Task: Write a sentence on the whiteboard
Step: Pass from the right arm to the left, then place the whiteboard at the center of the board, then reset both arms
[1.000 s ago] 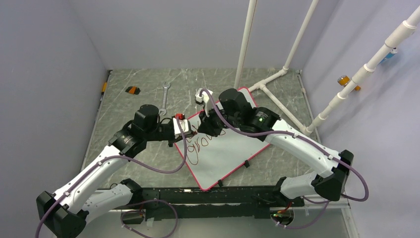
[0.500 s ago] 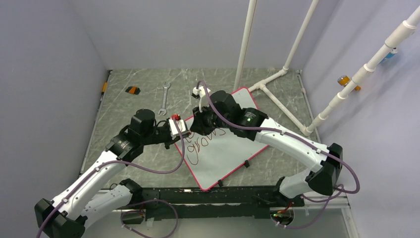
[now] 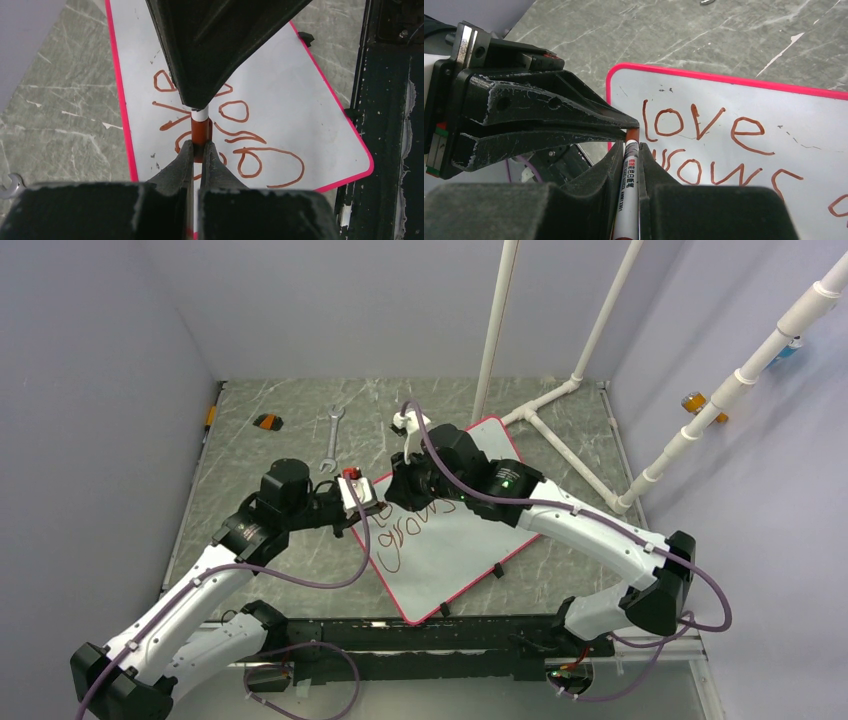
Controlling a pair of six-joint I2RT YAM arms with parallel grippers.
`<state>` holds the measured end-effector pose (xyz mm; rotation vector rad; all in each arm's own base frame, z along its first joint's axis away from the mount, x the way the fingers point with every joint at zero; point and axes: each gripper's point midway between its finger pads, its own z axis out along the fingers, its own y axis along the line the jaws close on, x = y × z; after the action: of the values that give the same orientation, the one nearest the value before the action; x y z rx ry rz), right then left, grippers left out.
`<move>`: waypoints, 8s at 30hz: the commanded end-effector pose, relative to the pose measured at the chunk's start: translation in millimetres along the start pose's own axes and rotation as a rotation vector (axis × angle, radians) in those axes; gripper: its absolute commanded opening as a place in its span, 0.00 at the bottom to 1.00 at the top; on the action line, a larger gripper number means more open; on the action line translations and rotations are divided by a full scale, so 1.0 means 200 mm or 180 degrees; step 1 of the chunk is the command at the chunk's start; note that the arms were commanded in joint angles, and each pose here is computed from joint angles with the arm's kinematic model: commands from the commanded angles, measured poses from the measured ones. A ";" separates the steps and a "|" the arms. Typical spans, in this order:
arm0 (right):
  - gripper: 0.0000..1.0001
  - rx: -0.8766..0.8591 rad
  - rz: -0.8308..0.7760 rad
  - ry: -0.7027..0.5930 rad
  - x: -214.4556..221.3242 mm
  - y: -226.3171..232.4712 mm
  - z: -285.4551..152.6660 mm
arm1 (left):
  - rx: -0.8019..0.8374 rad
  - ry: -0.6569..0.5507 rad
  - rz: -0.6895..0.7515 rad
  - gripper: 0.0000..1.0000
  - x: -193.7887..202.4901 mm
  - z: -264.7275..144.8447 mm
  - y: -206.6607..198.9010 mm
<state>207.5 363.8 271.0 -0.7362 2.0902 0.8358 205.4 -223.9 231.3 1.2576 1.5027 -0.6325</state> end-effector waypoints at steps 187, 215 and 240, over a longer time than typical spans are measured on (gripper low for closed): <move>1.00 0.0747 0.0208 -0.1025 0.07 -0.29 -0.77 | -0.1052 -0.0237 -0.1512 0.90 -0.37 -0.28 0.40; 1.00 0.0738 0.0383 -0.1195 0.17 -0.33 -0.88 | -0.0115 0.0395 -0.1804 0.64 -0.37 0.52 0.63; 1.00 0.0510 0.0619 -0.1082 0.46 -0.36 -0.88 | -0.0787 -0.0102 -0.1375 0.99 -0.43 0.24 0.62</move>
<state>135.0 163.6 253.3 -0.2944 1.9269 0.7849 331.5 -263.4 294.0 0.7411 1.8824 -0.7331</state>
